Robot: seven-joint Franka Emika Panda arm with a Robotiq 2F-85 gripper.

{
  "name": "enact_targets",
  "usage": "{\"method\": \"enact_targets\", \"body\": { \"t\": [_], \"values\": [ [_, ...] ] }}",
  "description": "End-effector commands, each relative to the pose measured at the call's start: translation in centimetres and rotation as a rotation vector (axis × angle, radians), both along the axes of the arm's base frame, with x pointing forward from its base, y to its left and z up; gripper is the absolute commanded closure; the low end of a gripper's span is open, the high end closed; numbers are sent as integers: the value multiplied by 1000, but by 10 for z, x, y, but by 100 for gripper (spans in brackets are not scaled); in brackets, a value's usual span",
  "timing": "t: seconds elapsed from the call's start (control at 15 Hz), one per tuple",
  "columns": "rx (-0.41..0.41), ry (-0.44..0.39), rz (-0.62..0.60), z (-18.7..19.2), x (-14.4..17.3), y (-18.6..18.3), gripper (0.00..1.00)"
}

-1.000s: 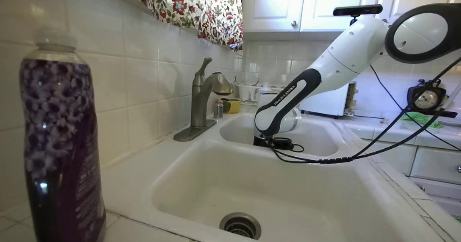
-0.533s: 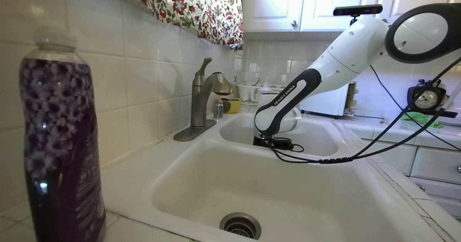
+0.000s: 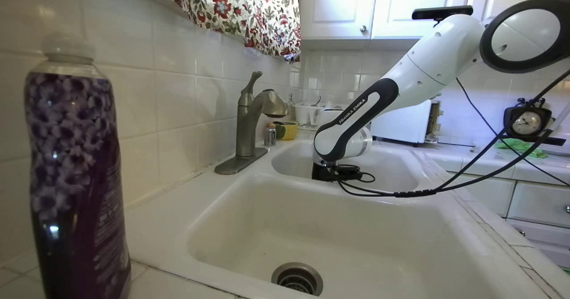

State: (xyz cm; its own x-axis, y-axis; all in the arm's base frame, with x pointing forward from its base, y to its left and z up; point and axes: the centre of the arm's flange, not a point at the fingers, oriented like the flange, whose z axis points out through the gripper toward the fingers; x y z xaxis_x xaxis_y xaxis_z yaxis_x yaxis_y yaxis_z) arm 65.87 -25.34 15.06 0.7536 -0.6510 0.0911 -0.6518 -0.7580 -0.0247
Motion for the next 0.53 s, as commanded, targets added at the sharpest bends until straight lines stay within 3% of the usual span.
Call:
{"method": "enact_targets", "body": {
  "t": [0.0,0.47],
  "values": [
    [-15,-20,-17,37,4,0,95],
    [-55,-85,-40,70,20,-8,95]
  ]
}}
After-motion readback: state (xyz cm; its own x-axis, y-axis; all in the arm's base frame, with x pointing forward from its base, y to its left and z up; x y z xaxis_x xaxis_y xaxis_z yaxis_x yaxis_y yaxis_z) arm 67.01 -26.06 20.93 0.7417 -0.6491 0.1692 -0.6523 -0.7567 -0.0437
